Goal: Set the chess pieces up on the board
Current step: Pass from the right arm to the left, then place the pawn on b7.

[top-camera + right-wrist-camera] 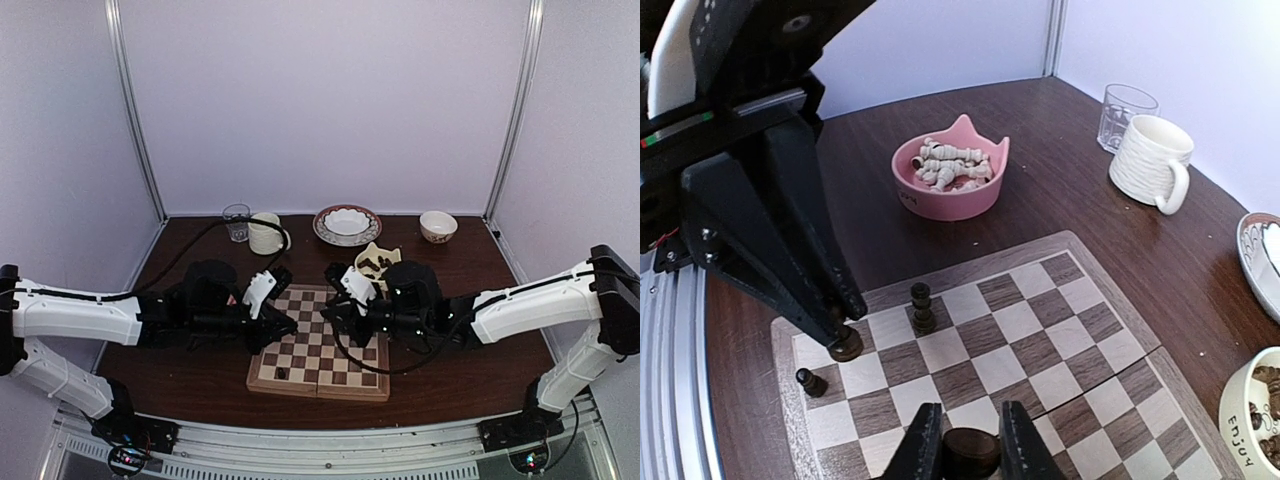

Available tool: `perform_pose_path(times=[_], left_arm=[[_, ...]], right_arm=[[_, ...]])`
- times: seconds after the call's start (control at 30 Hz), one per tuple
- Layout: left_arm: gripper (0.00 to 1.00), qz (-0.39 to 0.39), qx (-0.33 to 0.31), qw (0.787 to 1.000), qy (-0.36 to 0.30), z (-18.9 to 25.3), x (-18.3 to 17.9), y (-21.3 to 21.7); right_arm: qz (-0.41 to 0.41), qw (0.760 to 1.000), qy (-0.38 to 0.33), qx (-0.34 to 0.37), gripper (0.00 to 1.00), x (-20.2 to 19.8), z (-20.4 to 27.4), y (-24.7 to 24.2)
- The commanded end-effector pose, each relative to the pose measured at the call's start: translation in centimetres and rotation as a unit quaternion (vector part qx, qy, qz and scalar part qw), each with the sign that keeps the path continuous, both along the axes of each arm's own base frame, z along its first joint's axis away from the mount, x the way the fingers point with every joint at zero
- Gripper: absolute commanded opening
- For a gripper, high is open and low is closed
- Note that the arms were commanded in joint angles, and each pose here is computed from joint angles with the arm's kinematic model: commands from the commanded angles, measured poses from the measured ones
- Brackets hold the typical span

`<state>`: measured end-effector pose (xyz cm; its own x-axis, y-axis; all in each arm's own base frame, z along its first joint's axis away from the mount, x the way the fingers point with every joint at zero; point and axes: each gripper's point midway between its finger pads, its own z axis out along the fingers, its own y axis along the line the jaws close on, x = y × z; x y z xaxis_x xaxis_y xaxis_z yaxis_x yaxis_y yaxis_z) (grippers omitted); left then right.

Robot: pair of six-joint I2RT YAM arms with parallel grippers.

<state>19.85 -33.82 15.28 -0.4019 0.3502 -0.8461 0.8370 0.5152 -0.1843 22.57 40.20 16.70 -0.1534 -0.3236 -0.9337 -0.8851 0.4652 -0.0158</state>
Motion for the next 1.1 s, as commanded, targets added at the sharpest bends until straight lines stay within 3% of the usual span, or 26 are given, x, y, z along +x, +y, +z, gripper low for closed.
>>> perform_pose_path(times=[0.0,0.2,1.07], left_arm=[[0.0,0.004,0.003,1.0,-0.028,0.2,0.4,0.1],[0.0,0.003,0.029,0.999,-0.033,-1.0,0.2,-0.1],[0.0,0.0,0.14,0.99,0.025,-7.6,-0.4,0.6]], right_arm=[[-0.066,0.997,-0.023,0.025,0.19,1.7,2.3,-1.5],[-0.102,0.994,-0.016,0.044,0.19,2.3,3.0,-2.6],[-0.105,0.993,-0.027,0.056,0.19,2.1,4.3,-3.3]])
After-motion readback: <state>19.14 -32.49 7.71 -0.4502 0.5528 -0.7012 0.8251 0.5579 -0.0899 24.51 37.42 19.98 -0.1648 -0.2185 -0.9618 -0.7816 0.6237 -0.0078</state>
